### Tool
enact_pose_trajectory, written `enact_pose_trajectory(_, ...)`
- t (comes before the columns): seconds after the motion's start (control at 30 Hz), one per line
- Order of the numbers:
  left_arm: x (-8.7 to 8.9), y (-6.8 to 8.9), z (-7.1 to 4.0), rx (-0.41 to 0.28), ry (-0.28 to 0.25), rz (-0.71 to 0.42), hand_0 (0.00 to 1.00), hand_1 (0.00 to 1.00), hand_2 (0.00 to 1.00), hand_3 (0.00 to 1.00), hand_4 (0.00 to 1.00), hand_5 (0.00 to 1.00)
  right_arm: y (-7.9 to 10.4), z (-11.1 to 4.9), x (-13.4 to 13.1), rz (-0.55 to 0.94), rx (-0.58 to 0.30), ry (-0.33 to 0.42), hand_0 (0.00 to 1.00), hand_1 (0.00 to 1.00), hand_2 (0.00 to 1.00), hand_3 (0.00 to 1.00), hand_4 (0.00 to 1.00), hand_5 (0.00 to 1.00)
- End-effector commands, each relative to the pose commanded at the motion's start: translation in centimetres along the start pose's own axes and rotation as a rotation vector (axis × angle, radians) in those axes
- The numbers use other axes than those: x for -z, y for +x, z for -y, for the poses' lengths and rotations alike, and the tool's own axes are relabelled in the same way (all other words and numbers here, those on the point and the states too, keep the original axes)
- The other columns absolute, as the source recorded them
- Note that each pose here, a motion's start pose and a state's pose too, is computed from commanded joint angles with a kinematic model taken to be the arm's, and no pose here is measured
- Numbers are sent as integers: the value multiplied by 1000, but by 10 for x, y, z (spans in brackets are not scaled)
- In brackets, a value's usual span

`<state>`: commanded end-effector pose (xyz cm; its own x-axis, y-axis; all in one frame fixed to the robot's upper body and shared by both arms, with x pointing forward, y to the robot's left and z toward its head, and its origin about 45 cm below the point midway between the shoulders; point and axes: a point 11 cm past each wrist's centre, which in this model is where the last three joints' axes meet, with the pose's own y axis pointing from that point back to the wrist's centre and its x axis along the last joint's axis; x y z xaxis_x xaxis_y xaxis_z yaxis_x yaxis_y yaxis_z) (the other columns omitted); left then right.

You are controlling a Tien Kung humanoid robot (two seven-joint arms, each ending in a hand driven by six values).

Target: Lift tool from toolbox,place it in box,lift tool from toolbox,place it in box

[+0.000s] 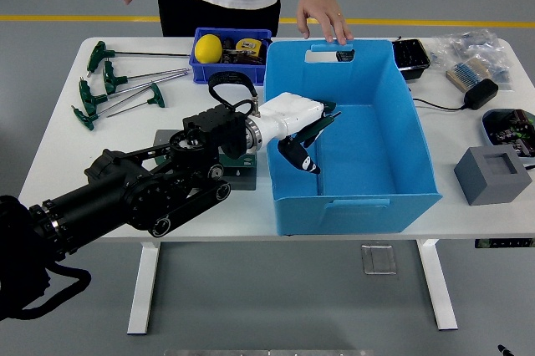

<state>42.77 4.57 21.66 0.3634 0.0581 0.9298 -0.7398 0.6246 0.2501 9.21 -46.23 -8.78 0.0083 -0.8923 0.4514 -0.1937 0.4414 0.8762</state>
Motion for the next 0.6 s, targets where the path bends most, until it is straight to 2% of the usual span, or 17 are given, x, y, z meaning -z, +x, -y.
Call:
enact_pose_trajectory(0.17, -4, 4, 1, -11, -12, -14, 106, 2, 45, 147, 998, 394, 1, 0, 1, -2, -1, 1, 599, 527, 623, 694, 909, 956)
enact_pose_trajectory(0.2, -5, 4, 1, -11, -16, -22, 169, 63, 138, 212, 998, 451, 1, 0, 1, -3, -1, 2, 599, 523, 621, 693, 911, 952)
enact_pose_trajectory(0.37, -12, -2, -1, 12, -39, -72, 169, 63, 138, 212, 998, 451, 2, 0, 1, 5, -4, 2, 599, 523, 621, 693, 911, 952)
enact_pose_trajectory(0.4, -13, -2, -1, 17, -40, -87, 250, 250, 329, 360, 998, 498, 2, 0, 1, 5, -5, 2, 599, 519, 616, 693, 912, 948)
enact_pose_trajectory(0.57, -15, -2, -1, 28, -45, -106, 250, 250, 329, 360, 998, 498, 3, 0, 2, 4, -7, 3, 599, 519, 616, 693, 912, 948)
enact_pose_trajectory(0.6, -15, -2, -1, 28, -46, -107, 286, 404, 506, 516, 998, 500, 3, 0, 2, 4, -7, 3, 600, 520, 613, 692, 914, 945)
